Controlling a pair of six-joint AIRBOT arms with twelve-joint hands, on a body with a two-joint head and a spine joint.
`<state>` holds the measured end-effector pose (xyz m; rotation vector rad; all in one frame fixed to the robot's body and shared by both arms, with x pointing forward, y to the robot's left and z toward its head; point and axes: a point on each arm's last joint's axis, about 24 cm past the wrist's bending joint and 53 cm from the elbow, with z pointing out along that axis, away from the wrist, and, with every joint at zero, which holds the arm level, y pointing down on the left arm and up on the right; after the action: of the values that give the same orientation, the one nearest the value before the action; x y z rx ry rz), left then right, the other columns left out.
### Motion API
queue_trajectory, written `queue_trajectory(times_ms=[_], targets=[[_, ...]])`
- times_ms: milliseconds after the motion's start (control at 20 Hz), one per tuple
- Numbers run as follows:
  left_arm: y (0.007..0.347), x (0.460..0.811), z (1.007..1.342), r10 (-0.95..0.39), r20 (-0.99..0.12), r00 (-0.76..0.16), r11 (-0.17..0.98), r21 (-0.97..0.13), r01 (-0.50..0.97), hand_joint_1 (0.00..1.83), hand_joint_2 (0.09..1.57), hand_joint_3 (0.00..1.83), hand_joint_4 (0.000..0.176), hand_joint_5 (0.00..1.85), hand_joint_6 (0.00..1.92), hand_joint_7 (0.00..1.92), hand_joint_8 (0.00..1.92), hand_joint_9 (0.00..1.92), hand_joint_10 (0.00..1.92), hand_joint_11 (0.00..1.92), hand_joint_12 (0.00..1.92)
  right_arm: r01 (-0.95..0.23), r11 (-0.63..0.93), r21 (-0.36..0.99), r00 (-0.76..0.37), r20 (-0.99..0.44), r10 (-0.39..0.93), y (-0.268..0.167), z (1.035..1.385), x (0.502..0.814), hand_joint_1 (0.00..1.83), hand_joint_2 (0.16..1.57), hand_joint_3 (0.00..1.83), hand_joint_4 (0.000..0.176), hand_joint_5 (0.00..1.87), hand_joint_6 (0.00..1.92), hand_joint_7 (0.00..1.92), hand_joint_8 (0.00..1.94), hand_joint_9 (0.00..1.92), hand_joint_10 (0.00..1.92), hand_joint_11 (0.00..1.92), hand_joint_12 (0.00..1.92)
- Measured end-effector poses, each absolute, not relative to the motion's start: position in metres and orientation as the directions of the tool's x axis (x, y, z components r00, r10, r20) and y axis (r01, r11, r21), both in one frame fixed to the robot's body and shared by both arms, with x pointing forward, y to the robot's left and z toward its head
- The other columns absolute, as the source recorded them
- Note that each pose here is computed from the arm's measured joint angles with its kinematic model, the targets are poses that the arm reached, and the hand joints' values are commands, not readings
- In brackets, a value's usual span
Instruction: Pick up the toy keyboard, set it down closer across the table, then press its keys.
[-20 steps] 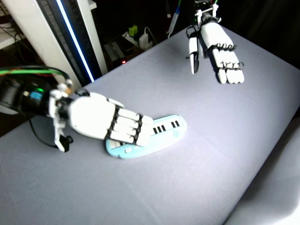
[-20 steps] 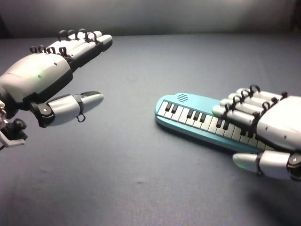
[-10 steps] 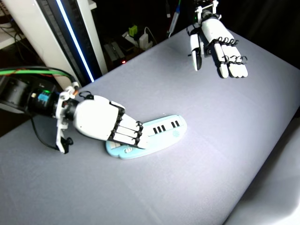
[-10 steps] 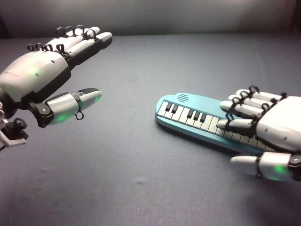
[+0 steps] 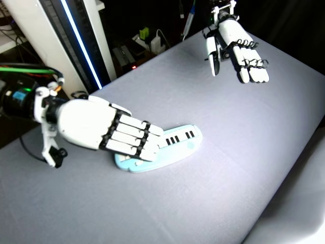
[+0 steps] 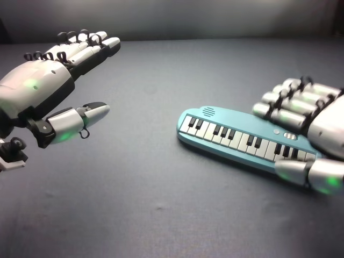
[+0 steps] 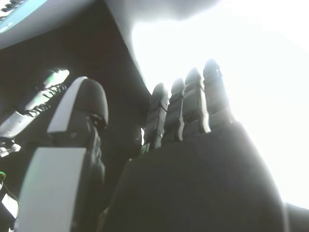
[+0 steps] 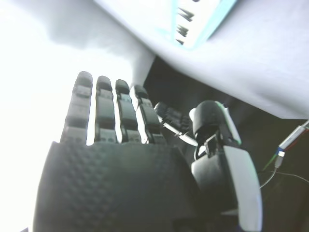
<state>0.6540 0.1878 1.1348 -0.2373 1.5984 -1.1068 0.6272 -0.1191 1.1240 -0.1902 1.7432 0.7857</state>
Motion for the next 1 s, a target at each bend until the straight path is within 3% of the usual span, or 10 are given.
queue_trajectory(times_ms=[100,150,300,350,450,550,650,850,950,1000], targets=[[0.188,0.654,1.135,-0.659,-0.661,-0.359,0.540,-0.748,0.387,0.79,1.39,0.00,0.000,0.10,0.00,0.00,0.00,0.00,0.00,0.00,0.00,-0.490,0.773,0.402,-0.378,-0.897,0.228,-0.118,1.105,0.628,0.10,1.38,0.00,0.000,0.17,0.04,0.00,0.00,0.00,0.00,0.00,0.00],[0.188,0.654,1.135,-0.660,-0.661,-0.358,0.540,-0.748,0.386,0.77,1.39,0.00,0.005,0.11,0.00,0.00,0.00,0.00,0.00,0.00,0.00,-0.480,0.780,0.401,-0.402,-0.891,0.211,-0.119,1.096,0.628,0.08,1.37,0.00,0.000,0.29,0.03,0.00,0.00,0.00,0.00,0.02,0.03],[0.188,0.654,1.135,-0.659,-0.661,-0.358,0.540,-0.748,0.387,0.76,1.38,0.00,0.011,0.11,0.00,0.00,0.00,0.00,0.00,0.00,0.00,-0.474,0.786,0.397,-0.416,-0.887,0.197,-0.120,1.091,0.628,0.15,1.36,0.00,0.000,0.39,0.01,0.03,0.00,0.00,0.00,0.00,0.01],[0.188,0.654,1.135,-0.659,-0.661,-0.358,0.540,-0.747,0.387,0.79,1.38,0.00,0.000,0.12,0.01,0.00,0.00,0.00,0.00,0.00,0.00,-0.479,0.784,0.395,-0.409,-0.890,0.199,-0.119,1.093,0.628,0.13,1.36,0.00,0.000,0.40,0.01,0.06,0.01,0.00,0.00,0.00,0.00],[0.188,0.654,1.135,-0.659,-0.661,-0.358,0.540,-0.747,0.387,0.79,1.38,0.00,0.000,0.12,0.01,0.00,0.00,0.00,0.00,0.00,0.00,-0.483,0.782,0.394,-0.403,-0.893,0.200,-0.119,1.095,0.628,0.15,1.37,0.00,0.000,0.42,0.01,0.08,0.01,0.00,0.00,0.00,0.00],[0.188,0.654,1.135,-0.659,-0.661,-0.358,0.540,-0.747,0.388,0.79,1.38,0.00,0.008,0.12,0.00,0.00,0.00,0.00,0.00,0.00,0.00,-0.484,0.781,0.394,-0.400,-0.894,0.203,-0.120,1.098,0.626,0.01,1.38,0.01,0.000,0.35,0.00,0.04,0.00,0.00,0.00,0.00,0.00],[0.188,0.654,1.135,-0.660,-0.660,-0.358,0.539,-0.748,0.386,0.84,1.38,0.00,0.000,0.12,0.00,0.00,0.00,0.00,0.00,0.00,0.00,-0.494,0.778,0.388,-0.360,-0.906,0.223,-0.127,1.117,0.621,0.00,1.36,0.00,0.000,0.20,0.00,0.00,0.00,0.00,0.00,0.00,0.00],[0.190,0.652,1.133,-0.668,-0.653,-0.357,0.533,-0.755,0.381,0.86,1.37,0.00,0.000,0.07,0.00,0.00,0.00,0.00,0.00,0.00,0.00,-0.515,0.744,0.426,-0.201,-0.903,0.379,-0.151,1.183,0.618,0.00,1.39,0.01,0.000,0.07,0.00,0.00,0.00,0.00,0.00,0.00,0.00],[0.191,0.650,1.133,-0.675,-0.648,-0.354,0.528,-0.758,0.381,0.87,1.37,0.00,0.000,0.04,0.00,0.00,0.00,0.00,0.00,0.00,0.00,-0.524,0.720,0.454,-0.167,-0.884,0.436,-0.158,1.198,0.612,0.04,1.40,0.01,0.000,0.05,0.00,0.00,0.00,0.00,0.00,0.00,0.00],[0.192,0.647,1.135,-0.682,-0.642,-0.350,0.522,-0.763,0.381,0.87,1.36,0.00,0.024,0.00,0.00,0.00,0.00,0.00,0.00,0.00,0.00,-0.528,0.710,0.466,-0.152,-0.874,0.461,-0.161,1.204,0.608,0.05,1.40,0.01,0.000,0.00,0.00,0.00,0.00,0.00,0.00,0.00,0.00]])
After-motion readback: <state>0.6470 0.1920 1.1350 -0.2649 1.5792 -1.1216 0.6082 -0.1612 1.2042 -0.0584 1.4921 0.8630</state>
